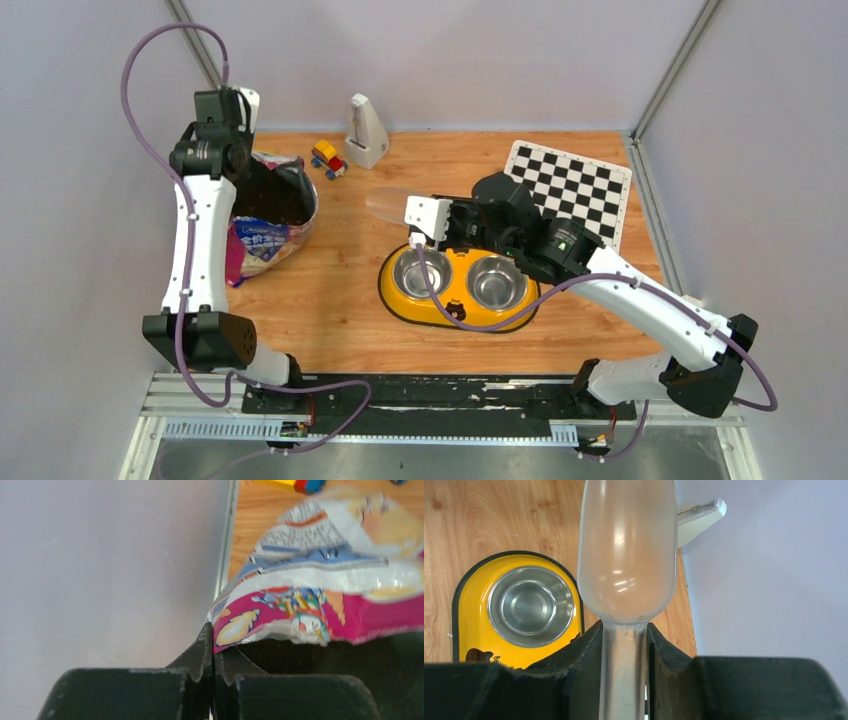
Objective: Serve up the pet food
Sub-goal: Collect the pet food from the pet food bag.
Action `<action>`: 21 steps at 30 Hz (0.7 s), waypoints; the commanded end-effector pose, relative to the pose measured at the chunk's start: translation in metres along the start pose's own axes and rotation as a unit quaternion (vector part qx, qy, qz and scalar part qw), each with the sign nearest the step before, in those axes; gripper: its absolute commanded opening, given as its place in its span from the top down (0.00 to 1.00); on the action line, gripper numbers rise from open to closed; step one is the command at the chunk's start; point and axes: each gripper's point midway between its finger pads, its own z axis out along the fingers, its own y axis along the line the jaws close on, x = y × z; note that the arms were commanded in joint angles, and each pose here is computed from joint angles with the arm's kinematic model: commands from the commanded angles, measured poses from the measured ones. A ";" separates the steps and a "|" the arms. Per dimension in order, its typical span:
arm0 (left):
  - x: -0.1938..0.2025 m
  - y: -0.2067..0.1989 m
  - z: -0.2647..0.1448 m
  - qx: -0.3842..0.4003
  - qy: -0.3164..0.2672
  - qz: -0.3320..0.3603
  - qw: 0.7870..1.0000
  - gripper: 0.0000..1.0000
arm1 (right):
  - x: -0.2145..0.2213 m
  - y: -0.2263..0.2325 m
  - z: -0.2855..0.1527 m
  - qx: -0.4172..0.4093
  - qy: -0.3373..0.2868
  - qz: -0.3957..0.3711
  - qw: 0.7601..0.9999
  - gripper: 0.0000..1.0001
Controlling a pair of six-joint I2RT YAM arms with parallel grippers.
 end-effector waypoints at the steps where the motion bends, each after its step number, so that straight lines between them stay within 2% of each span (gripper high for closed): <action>1: -0.035 -0.002 -0.049 0.027 -0.153 -0.088 0.984 1.00 | -0.015 -0.012 -0.015 0.029 -0.037 0.010 0.999 1.00; 2: -0.031 -0.005 -0.061 0.042 -0.165 -0.093 0.981 1.00 | -0.013 -0.010 -0.014 0.026 -0.034 0.008 0.999 1.00; 5: -0.012 -0.060 -0.075 0.138 -0.170 -0.070 0.973 1.00 | -0.013 0.006 -0.005 -0.013 -0.040 0.005 0.999 1.00; 6: -0.011 -0.065 -0.084 0.151 -0.181 -0.067 0.970 1.00 | -0.013 0.009 -0.001 -0.020 -0.038 0.007 0.999 1.00; 11: 0.019 -0.133 -0.071 0.251 -0.168 -0.020 0.953 1.00 | -0.008 0.013 0.024 -0.016 -0.009 0.003 1.000 1.00; 13: 0.033 -0.159 -0.067 0.300 -0.147 -0.012 0.942 1.00 | -0.006 0.014 0.029 -0.010 0.006 -0.013 1.000 1.00; 16: 0.048 -0.200 -0.071 0.388 -0.132 -0.004 0.912 1.00 | -0.002 0.038 0.032 -0.039 0.025 -0.056 0.997 1.00; 21: 0.074 -0.249 -0.078 0.467 -0.111 0.038 0.876 1.00 | 0.013 0.069 0.045 -0.065 0.051 -0.084 0.993 1.00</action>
